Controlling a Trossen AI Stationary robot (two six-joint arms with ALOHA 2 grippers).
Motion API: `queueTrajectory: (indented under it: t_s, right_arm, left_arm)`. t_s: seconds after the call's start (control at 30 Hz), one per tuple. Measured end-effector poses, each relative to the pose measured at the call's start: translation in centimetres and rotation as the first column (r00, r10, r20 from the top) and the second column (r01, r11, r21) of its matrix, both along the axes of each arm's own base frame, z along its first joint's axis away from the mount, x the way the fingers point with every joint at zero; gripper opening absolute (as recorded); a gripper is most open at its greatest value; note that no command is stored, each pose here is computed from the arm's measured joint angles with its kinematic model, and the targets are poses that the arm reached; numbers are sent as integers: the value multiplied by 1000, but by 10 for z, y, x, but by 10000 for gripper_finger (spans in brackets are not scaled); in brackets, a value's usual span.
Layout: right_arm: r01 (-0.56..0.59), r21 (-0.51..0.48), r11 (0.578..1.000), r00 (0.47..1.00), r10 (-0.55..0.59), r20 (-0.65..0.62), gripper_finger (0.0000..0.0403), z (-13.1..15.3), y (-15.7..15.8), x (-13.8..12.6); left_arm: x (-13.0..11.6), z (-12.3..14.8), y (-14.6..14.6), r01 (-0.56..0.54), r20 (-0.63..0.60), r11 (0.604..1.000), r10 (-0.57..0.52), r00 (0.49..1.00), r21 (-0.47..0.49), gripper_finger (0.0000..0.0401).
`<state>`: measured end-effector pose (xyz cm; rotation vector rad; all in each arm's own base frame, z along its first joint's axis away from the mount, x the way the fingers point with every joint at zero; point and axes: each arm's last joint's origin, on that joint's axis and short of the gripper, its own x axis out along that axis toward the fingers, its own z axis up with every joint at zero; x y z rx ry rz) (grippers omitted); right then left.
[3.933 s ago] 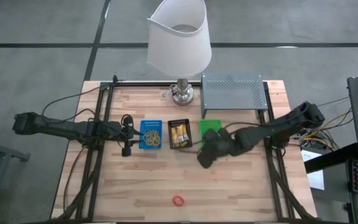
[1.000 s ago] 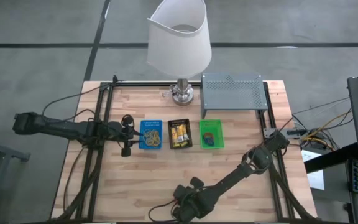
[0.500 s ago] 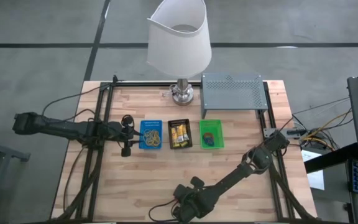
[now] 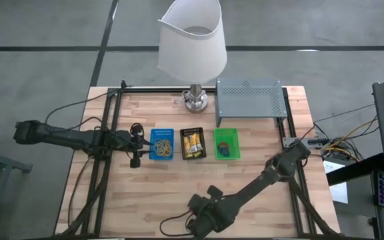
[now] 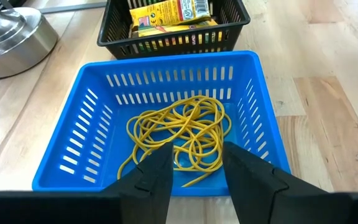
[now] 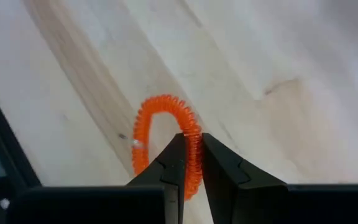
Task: Pick & Place Office Desk Supplies
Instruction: Put the orange spring key chain into the green bin
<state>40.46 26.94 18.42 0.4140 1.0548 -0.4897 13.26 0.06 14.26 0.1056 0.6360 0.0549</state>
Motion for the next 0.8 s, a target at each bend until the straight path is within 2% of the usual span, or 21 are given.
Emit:
queueTrajectory:
  t_s: [0.27,0.43,0.57,0.8]
  right_arm:
    - [-22,-113,993,999,18,-35,34,43,-17,-21]
    - [-23,-223,975,992,-5,-123,34,60,-33,-37]
    - [-6,-294,956,980,-53,-192,34,84,-55,-52]
    - [43,-270,962,987,-82,-136,46,127,-96,-72]
  left_arm:
    - [0,0,0,0,1,1000,0,1000,0,143]
    - [0,0,0,0,0,1000,0,1000,0,143]
    - [0,0,0,0,0,1000,0,1000,0,143]
    - [0,0,0,0,0,1000,0,1000,0,143]
